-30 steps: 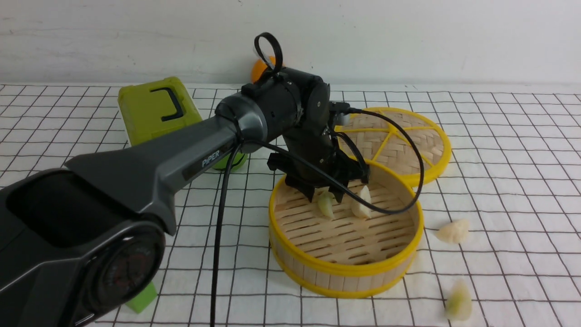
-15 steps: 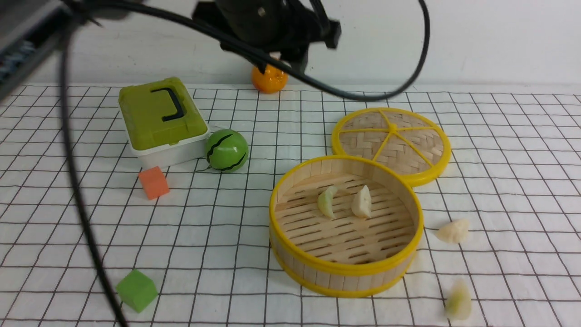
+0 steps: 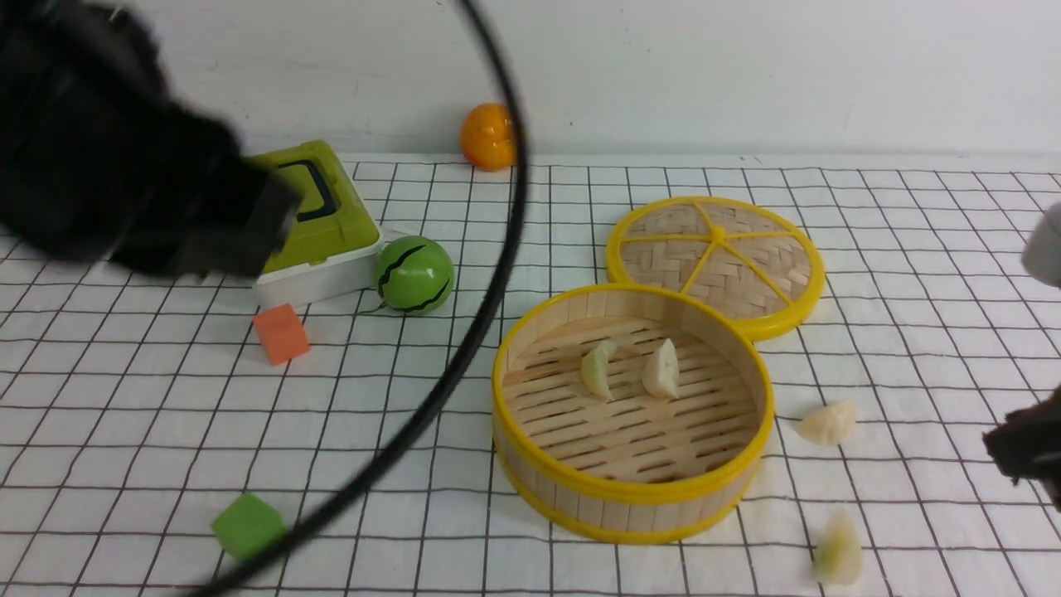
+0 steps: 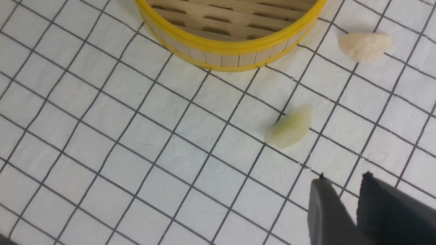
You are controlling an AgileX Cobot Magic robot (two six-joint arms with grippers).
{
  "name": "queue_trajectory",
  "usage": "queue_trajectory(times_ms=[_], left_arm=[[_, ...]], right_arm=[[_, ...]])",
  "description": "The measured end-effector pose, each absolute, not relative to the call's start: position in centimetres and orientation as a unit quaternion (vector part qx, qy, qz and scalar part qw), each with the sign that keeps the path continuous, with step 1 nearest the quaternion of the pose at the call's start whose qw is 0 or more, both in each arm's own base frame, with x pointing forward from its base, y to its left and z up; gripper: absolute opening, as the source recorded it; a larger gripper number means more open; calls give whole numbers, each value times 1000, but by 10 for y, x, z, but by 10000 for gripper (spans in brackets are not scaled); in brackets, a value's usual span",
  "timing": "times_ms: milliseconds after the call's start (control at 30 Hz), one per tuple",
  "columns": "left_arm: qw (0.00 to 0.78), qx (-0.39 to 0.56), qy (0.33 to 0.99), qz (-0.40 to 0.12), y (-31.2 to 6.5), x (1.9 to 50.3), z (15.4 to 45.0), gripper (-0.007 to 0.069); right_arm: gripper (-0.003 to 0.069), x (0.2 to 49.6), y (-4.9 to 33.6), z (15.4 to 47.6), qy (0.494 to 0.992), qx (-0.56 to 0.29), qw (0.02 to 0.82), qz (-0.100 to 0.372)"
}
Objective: Put the dumplings into the steamer on the table with the white tablecloth.
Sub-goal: 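Reach for and grasp a dumpling lying on the table beside the steamer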
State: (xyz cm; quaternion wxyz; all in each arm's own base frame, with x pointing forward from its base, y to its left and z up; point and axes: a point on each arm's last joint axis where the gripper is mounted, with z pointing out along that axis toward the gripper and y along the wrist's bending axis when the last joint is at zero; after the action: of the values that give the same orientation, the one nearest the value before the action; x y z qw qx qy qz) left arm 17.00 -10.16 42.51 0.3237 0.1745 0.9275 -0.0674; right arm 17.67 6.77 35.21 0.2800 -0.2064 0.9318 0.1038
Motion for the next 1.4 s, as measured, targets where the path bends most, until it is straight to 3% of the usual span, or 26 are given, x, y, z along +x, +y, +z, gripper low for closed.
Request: queue_trajectory(times_ms=[167,433,567,733,767,933,1167,1400], left_arm=[[284,158,944,-58,-69,121,372,127],[274,121,951,-80,-44,81,334,32],[278,117,949,-92,-41,74,329,22],[281,117,948,-99,-41,73,328,20],[283,117,947,-100,-41,73,329,20],[287,117,945,-101,-42,74,329,20],[287,117,946,-98,-41,74,329,30],[289,117,946,-90,-40,75,329,36]], right_arm=[[158,217,73,335,949,-155,256,98],[174,282,49,297,973,-21,202,108],[209,309,41,278,978,16,175,110],[337,340,43,252,982,52,140,112],[397,354,47,244,983,58,133,113],[501,383,57,229,982,92,123,109],[520,406,54,188,978,179,80,76],[498,411,55,169,976,194,62,74]])
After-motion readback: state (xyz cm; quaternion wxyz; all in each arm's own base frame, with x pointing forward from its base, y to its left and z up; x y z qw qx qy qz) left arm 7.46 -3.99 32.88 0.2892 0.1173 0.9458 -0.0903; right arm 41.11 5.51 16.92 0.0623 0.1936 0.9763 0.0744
